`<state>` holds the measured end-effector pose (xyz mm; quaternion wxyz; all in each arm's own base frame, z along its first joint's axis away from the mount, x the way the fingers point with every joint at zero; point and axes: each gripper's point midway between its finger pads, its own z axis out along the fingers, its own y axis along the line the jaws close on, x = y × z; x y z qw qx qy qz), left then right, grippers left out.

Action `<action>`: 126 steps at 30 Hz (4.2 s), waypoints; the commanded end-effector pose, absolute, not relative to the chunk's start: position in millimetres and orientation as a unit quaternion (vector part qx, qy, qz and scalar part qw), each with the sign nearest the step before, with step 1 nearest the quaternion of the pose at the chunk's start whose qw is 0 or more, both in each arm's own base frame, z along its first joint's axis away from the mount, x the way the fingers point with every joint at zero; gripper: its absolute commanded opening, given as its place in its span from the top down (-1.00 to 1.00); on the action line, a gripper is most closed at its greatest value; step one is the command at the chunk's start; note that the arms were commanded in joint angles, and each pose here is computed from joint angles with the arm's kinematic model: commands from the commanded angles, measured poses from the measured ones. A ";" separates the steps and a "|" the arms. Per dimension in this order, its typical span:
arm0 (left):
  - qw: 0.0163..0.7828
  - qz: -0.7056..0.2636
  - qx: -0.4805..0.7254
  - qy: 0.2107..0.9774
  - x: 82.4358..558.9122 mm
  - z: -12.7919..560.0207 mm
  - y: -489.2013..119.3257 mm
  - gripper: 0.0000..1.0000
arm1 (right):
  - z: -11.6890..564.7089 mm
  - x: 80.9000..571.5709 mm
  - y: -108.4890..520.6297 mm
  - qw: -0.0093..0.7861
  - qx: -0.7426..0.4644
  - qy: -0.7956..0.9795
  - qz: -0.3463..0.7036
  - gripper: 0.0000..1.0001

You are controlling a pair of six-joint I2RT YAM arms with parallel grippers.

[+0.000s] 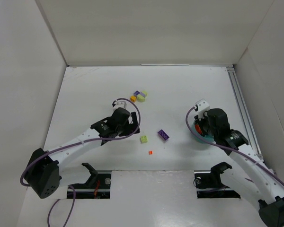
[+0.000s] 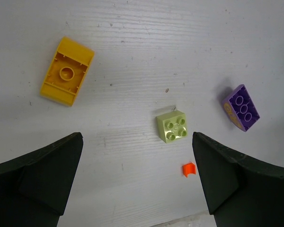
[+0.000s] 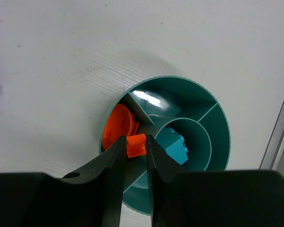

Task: Sort the legos into containers by color

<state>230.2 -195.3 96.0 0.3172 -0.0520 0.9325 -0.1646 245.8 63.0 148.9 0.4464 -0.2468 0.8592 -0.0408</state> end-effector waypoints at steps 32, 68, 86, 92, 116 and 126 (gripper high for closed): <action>0.201 -0.136 0.136 0.960 149.9 37.4 -306.1 -0.30 | 206.1 255.6 29.7 0.505 -0.154 0.842 -0.110 -1.00; 0.204 -0.072 0.127 0.968 143.6 39.7 -305.2 0.61 | 206.6 252.4 20.0 0.511 -0.135 0.840 -0.124 -1.00; 0.391 -0.240 0.245 0.854 233.2 198.0 -468.6 0.59 | 258.6 195.6 -55.2 0.608 0.107 0.765 -0.185 -1.00; 0.371 -0.269 0.304 0.835 235.5 195.3 -518.5 0.55 | 257.6 195.8 -57.6 0.599 0.107 0.769 -0.197 -1.00; 0.356 -0.304 0.333 0.818 232.7 191.9 -551.6 0.20 | 260.4 193.5 -59.7 0.599 0.110 0.768 -0.200 -1.00; 0.383 -0.272 0.257 0.845 262.8 201.6 -478.5 -0.76 | 263.8 201.0 -49.8 0.597 0.075 0.776 -0.189 -1.00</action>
